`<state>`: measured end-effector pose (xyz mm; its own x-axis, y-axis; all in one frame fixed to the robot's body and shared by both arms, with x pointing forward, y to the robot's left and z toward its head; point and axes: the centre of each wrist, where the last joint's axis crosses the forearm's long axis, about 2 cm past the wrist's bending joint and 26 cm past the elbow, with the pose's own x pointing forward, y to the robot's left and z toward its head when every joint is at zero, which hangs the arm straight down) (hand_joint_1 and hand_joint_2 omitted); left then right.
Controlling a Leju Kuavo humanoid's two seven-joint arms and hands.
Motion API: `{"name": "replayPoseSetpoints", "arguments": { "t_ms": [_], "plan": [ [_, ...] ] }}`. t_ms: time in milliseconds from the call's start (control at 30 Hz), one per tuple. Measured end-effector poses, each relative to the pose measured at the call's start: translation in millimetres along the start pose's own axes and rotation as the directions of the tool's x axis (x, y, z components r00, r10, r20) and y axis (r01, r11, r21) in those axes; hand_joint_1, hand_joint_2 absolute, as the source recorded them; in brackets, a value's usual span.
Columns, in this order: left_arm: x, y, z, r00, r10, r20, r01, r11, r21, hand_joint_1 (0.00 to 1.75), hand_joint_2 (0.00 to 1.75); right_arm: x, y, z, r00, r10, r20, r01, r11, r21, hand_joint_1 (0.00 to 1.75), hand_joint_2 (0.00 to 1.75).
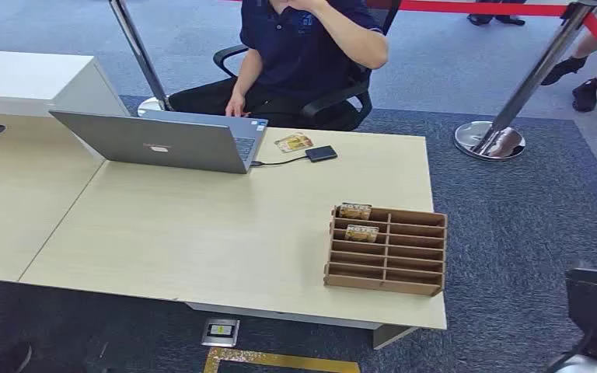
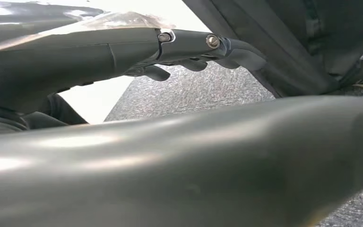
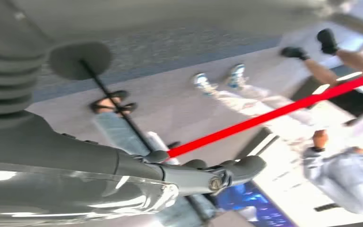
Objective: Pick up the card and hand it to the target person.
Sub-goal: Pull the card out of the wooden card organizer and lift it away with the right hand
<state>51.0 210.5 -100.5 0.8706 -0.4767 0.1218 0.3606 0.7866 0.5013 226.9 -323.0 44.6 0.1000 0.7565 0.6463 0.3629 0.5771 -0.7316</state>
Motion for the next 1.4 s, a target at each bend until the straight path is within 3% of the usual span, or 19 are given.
{"name": "replayPoseSetpoints", "arguments": {
  "t_ms": [67, 100, 167, 233, 367, 633, 867, 900, 1000, 1067, 1400],
  "plan": [
    [0.0, 0.0, 0.0, 1.0, 0.0, 0.001, 0.0, 1.0, -0.001, 0.0, 0.0, 9.2, 2.3, -3.0, 1.0, -0.001, 0.03, 0.0, 1.0, 0.01, 0.08, 1.75],
    [0.0, -0.1, 0.0, 1.0, -0.001, 0.002, 0.001, 1.0, -0.002, 0.0, 0.0, 18.5, 4.7, -5.7, 0.998, -0.002, 0.06, 0.001, 1.0, 0.02, 0.22, 1.75],
    [0.0, -0.1, 0.0, 1.0, -0.002, 0.003, 0.002, 1.0, -0.004, 0.0, 0.0, 36.6, 10.2, -10.2, 0.993, -0.007, 0.114, 0.002, 0.999, 0.044, 0.89, 1.75],
    [0.1, -0.1, 0.0, 1.0, -0.003, 0.004, 0.003, 1.0, -0.005, 0.0, 0.0, 54.1, 16.4, -13.6, 0.986, -0.016, 0.164, 0.004, 0.997, 0.073, 1.37, 1.75],
    [0.2, -0.2, 0.0, 1.0, -0.003, 0.004, 0.004, 1.0, -0.013, 0.0, 0.0, 87.4, 29.9, -17.5, 0.968, -0.036, 0.247, -0.001, 0.989, 0.146, 1.43, 1.75],
    [1.0, -0.1, -0.1, 1.0, 0.003, 0.001, -0.003, 1.0, -0.017, 0.0, 0.0, 144.4, 54.0, -19.9, 0.917, -0.065, 0.393, -0.055, 0.957, 0.286, 1.36, 1.75],
    [1.7, 0.2, -0.2, 1.0, 0.01, -0.007, -0.01, 1.0, -0.017, 0.0, 0.0, 165.7, 65.3, -17.8, 0.895, -0.064, 0.442, -0.108, 0.929, 0.353, 1.27, 1.75],
    [1.7, 0.2, -0.2, 1.0, 0.01, -0.007, -0.01, 1.0, -0.017, 0.0, 0.0, 166.9, 66.0, -17.8, 0.893, -0.063, 0.445, -0.113, 0.928, 0.356, 1.12, 1.75],
    [1.8, 0.2, -0.2, 1.0, 0.012, -0.007, -0.012, 1.0, -0.017, 0.0, 0.0, 168.6, 67.5, -18.2, 0.892, -0.056, 0.449, -0.126, 0.923, 0.363, 0.43, 1.75],
    [1.8, 0.1, -0.2, 1.0, 0.01, -0.005, -0.011, 1.0, -0.017, 0.0, 0.0, 168.1, 68.3, -17.9, 0.893, -0.049, 0.446, -0.133, 0.921, 0.367, 0.28, 1.75],
    [2.2, 0.0, -0.2, 1.0, 0.004, 0.001, -0.004, 1.0, -0.021, 0.0, 0.0, 160.0, 69.4, -17.0, 0.902, 0.047, 0.428, -0.214, 0.911, 0.352, 0.36, 1.75]
  ]
}}
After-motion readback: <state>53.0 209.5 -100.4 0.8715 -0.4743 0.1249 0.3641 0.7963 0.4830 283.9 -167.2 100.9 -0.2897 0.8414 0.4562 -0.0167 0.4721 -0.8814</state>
